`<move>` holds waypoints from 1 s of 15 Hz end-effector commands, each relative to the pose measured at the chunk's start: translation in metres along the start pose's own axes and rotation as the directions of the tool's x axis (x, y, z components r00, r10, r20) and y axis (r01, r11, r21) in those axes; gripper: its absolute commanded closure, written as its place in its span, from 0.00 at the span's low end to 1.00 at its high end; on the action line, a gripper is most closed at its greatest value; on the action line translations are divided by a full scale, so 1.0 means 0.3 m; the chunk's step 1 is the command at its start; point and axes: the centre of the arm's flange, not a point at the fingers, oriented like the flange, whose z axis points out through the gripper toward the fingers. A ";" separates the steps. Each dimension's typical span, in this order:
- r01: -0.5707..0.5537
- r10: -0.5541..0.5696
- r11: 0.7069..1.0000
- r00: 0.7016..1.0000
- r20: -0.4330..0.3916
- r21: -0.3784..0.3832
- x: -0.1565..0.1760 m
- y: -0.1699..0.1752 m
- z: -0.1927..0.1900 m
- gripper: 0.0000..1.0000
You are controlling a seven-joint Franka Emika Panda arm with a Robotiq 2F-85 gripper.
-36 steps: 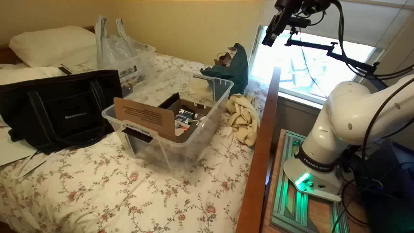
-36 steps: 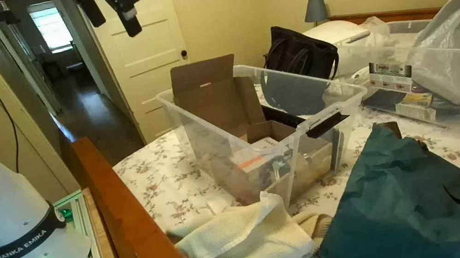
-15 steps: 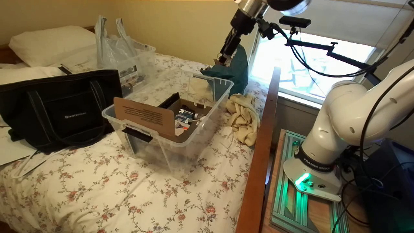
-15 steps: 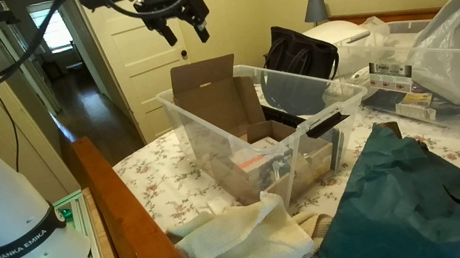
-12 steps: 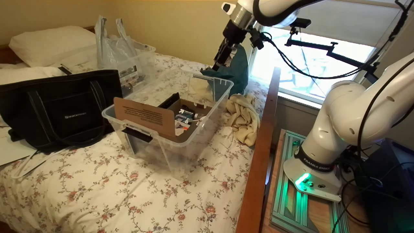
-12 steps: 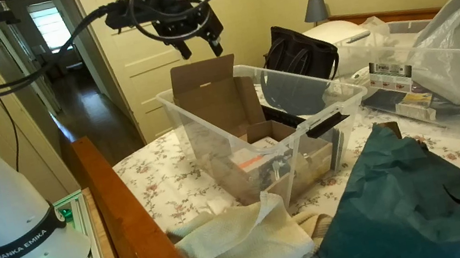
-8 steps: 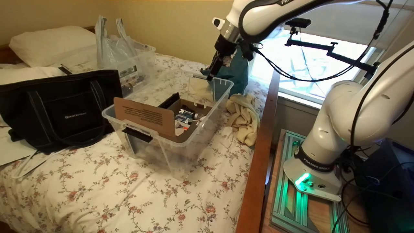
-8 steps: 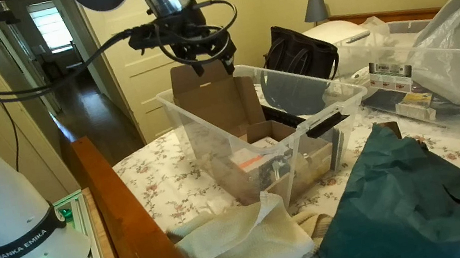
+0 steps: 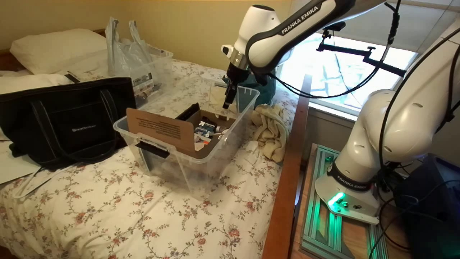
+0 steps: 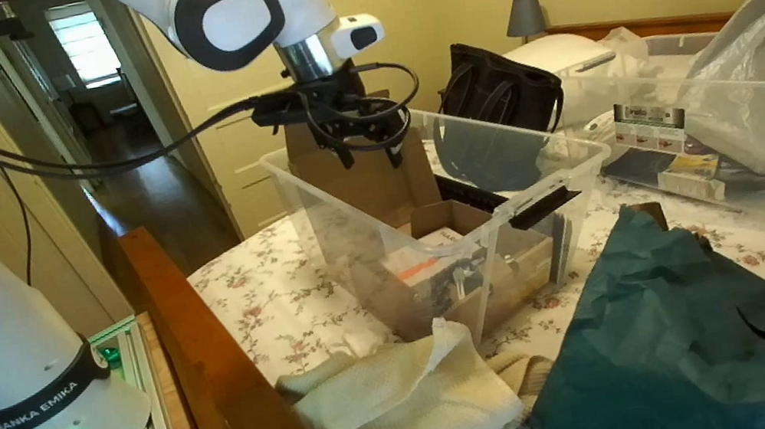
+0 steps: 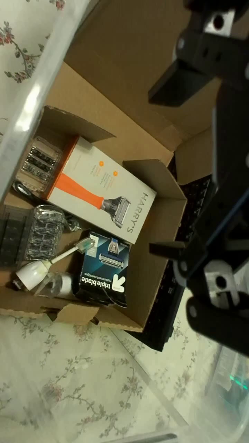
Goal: Remove the white object from the clear container and place it on the bed
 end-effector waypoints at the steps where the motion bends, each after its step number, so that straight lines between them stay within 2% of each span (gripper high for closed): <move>1: 0.023 -0.023 1.000 0.998 0.061 -0.003 0.074 0.026 0.121 0.00; 7: 0.096 -0.096 0.995 0.979 0.182 0.008 0.193 0.078 0.288 0.00; 10: 0.113 -0.120 0.993 0.964 0.238 0.044 0.221 0.099 0.366 0.00; 11: 0.083 -0.088 0.996 0.977 0.196 0.032 0.157 0.056 0.313 0.00; 15: 0.082 -0.087 0.996 0.976 0.201 0.038 0.163 0.060 0.334 0.00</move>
